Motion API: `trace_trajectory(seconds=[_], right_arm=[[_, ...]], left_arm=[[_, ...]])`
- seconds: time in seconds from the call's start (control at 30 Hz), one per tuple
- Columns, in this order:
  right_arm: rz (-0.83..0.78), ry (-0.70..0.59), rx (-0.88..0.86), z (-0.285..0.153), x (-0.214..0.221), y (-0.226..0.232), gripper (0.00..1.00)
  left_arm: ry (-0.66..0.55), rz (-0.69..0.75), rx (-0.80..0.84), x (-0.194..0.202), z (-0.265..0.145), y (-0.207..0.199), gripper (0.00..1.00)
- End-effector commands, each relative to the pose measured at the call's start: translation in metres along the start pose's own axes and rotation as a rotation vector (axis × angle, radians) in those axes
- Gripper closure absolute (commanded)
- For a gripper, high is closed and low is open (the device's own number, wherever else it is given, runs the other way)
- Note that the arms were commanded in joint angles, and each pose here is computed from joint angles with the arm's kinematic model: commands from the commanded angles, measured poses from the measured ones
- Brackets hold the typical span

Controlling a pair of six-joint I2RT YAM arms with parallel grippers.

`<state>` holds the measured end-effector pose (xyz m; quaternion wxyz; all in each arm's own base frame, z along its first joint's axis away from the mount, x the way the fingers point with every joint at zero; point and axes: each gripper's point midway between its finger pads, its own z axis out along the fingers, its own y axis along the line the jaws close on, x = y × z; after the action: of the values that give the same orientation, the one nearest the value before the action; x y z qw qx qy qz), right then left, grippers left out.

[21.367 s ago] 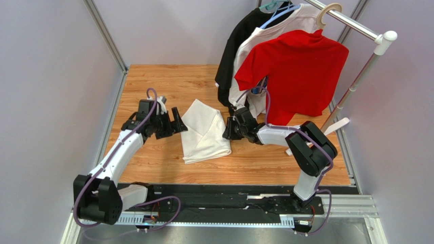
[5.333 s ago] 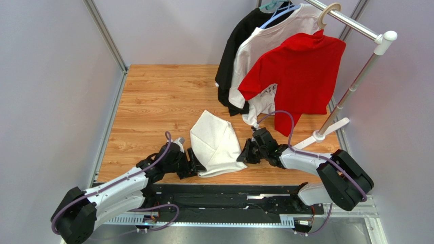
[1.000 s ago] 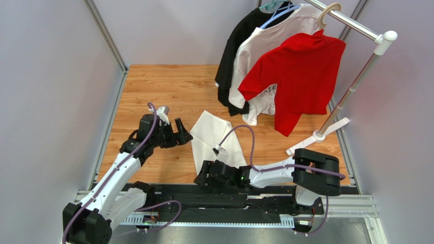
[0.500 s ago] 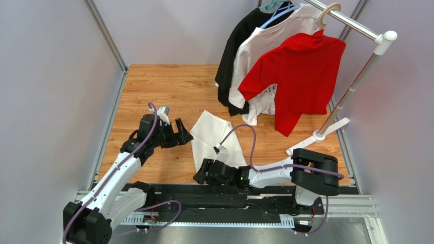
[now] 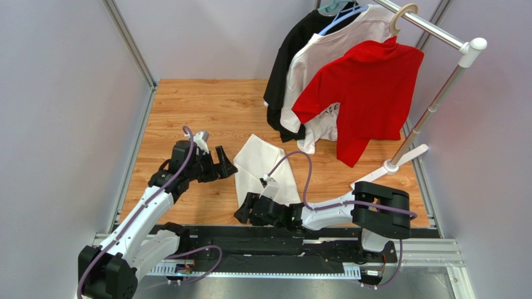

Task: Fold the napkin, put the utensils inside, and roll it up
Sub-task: Roll the napkin with the utensil

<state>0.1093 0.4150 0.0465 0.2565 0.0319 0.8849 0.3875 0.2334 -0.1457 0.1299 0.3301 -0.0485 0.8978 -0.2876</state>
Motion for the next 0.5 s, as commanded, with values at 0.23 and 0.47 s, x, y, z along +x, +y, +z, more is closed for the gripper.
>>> trace_trajectory(seconds=[0.23, 0.47], right_arm=[[-0.212, -0.002, -0.11, -0.03, 0.003, 0.05, 0.39], [-0.471, 0.045, -0.23, -0.091, -0.001, 0.068, 0.39]], left_arm=[[-0.019, 0.007, 0.005, -0.001, 0.0, 0.002, 0.01], [-0.023, 0.009, -0.014, -0.004, -0.001, 0.004, 0.01]])
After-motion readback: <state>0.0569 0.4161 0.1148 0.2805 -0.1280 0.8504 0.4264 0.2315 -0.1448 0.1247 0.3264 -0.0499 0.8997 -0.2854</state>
